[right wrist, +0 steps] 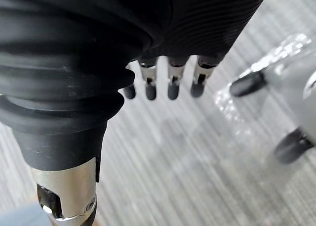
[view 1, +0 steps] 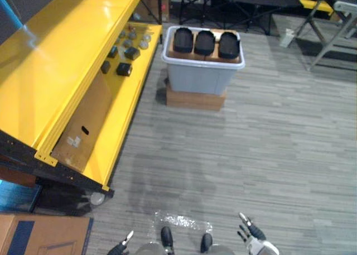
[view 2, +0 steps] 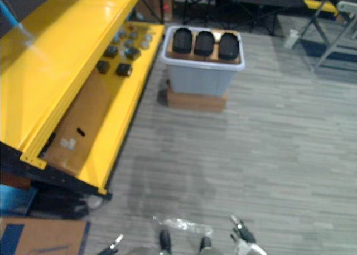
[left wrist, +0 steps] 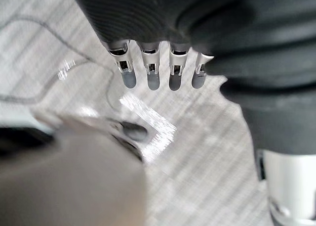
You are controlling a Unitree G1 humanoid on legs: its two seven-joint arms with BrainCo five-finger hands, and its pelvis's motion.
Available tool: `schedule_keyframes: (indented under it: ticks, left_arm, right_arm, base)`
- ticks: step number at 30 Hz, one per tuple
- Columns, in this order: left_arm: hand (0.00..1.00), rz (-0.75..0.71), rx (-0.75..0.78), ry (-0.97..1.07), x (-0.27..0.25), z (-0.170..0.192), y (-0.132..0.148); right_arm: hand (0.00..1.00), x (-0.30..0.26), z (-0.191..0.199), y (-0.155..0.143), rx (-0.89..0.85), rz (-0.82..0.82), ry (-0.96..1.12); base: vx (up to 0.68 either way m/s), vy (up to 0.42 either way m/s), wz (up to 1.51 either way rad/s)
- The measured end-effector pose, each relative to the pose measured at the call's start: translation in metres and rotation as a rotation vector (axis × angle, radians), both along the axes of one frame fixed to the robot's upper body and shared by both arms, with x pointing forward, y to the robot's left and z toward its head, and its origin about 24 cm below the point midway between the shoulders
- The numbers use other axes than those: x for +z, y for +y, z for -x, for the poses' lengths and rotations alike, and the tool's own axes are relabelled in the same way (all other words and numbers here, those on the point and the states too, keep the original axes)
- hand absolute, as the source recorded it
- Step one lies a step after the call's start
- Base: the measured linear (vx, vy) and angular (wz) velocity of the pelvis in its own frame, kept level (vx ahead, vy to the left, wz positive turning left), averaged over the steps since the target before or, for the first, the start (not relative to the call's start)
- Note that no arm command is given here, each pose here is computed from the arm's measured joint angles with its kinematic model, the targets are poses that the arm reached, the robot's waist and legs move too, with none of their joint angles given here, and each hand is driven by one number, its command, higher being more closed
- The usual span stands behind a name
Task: Walk over and take plastic housings, then place them on the shelf
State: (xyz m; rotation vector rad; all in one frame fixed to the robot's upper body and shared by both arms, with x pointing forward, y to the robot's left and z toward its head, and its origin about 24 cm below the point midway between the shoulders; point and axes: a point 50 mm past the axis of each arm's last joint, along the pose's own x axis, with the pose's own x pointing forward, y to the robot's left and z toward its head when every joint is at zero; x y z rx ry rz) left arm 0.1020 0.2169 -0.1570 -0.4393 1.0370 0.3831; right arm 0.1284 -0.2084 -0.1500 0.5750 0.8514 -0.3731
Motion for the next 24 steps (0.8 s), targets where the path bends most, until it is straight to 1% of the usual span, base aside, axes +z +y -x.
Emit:
schedule_keyframes:
  ticks: [2,3,6,8,10,12,13,16,20,24]
  left_arm:
    - [0.0,-0.019,-0.064,-0.058,0.005,-0.02,-0.008]
    - [0.0,-0.036,-0.124,-0.063,0.006,-0.027,-0.013]
    - [0.0,-0.058,-0.234,-0.05,0.005,-0.03,-0.025]
    - [0.0,-0.078,-0.261,-0.037,0.005,-0.029,-0.028]
    - [0.0,-0.09,-0.258,-0.02,0.004,-0.028,-0.028]
    - [0.0,-0.104,-0.248,0.002,0.003,-0.026,-0.028]
    - [0.0,-0.114,-0.243,0.024,0.002,-0.023,-0.026]
    - [0.0,-0.135,-0.225,0.065,0.0,-0.014,-0.022]
    - [0.0,-0.141,-0.176,0.085,-0.001,-0.007,-0.016]
    - [0.0,-0.143,-0.133,0.096,-0.002,-0.003,-0.008]
  right_arm:
    - [0.0,-0.001,-0.003,0.009,0.007,-0.009,0.008]
    - [0.0,-0.002,-0.003,0.014,-0.008,-0.021,0.014]
    - [0.0,-0.004,-0.002,0.026,0.016,-0.037,0.029]
    - [0.0,-0.005,0.0,0.031,0.029,-0.048,0.051]
    - [0.0,-0.007,0.001,0.037,0.062,-0.06,0.072]
    - [0.0,-0.006,0.001,0.038,0.128,-0.026,0.08]
    - [0.0,-0.006,-0.001,0.038,0.232,0.037,0.079]
    - [0.0,-0.005,-0.003,0.041,0.305,0.06,0.078]
    - [0.0,-0.006,-0.002,0.041,0.276,0.059,0.102]
    - [0.0,-0.007,0.006,0.029,0.266,0.085,0.133]
  base:
    - [0.14,-0.02,-0.06]
    - [0.12,-0.028,-0.06]
    - [0.11,-0.008,-0.07]
    - [0.07,-0.004,-0.05]
    - [0.06,0.014,-0.06]
    - [0.05,0.04,-0.04]
    - [0.03,0.047,-0.02]
    - [0.01,0.016,0.0]
    - [-0.01,-0.001,-0.06]
    - [-0.05,-0.042,-0.08]
